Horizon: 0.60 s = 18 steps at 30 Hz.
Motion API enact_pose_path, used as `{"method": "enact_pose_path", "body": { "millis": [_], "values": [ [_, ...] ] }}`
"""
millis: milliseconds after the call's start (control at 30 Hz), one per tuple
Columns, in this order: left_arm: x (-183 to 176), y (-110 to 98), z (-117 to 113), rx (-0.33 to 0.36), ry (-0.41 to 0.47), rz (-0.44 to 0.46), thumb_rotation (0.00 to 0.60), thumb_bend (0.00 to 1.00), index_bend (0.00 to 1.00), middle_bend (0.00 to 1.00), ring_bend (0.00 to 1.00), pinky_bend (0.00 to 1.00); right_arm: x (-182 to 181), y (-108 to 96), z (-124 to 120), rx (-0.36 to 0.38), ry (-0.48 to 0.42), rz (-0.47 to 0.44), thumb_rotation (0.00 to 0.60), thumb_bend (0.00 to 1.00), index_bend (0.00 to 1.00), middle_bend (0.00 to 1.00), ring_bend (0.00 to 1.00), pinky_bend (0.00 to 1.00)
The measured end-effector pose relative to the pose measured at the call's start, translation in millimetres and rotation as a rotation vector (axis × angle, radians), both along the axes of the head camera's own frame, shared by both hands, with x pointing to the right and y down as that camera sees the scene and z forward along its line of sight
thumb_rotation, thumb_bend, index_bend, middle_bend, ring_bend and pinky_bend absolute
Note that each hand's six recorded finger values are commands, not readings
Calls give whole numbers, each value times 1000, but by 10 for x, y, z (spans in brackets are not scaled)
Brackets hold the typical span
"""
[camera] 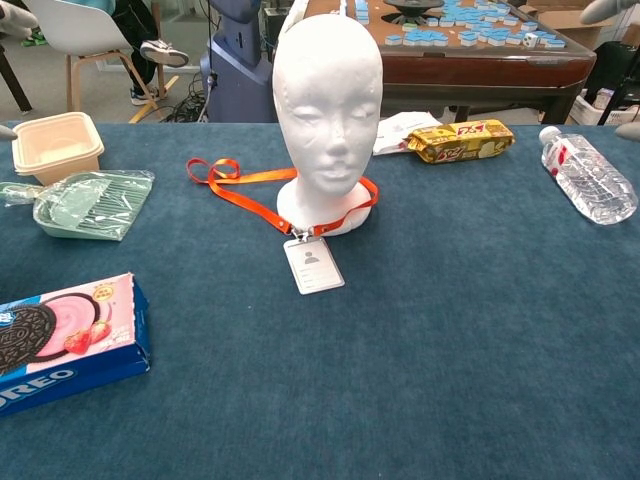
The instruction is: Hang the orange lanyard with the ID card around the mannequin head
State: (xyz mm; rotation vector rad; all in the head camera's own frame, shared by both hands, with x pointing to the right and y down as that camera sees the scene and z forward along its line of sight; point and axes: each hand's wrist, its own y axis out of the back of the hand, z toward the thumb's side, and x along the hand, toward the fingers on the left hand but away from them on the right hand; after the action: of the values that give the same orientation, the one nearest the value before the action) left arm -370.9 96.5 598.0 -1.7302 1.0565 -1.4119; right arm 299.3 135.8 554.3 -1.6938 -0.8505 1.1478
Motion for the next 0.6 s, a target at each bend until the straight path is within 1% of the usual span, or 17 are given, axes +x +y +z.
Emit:
{"method": "enact_pose_path", "body": {
  "millis": [133,233,333,433,467,600],
  "values": [
    [-29,141,19,-22,11,15,600,115,31,167,219,391,-9,75,85,-32,8,-17,600,284,178,931,1000,1000],
    [27,212,22,-26,37,43,600,167,119,297,332,425,7,129,124,-40,13,-19,600,284,178,931,1000,1000],
    [136,296,34,-29,72,97,600,231,197,429,439,525,36,169,139,-35,24,-13,600,284,178,931,1000,1000],
    [292,377,78,-47,117,167,600,297,245,544,539,618,53,194,130,-28,26,-6,600,285,178,931,1000,1000],
    [343,397,98,-58,129,189,600,308,255,569,557,638,57,201,123,-23,28,-5,600,284,178,931,1000,1000],
    [613,452,203,-120,166,310,600,360,281,701,688,767,80,238,112,-15,44,-1,600,285,178,927,999,1000]
  ]
}}
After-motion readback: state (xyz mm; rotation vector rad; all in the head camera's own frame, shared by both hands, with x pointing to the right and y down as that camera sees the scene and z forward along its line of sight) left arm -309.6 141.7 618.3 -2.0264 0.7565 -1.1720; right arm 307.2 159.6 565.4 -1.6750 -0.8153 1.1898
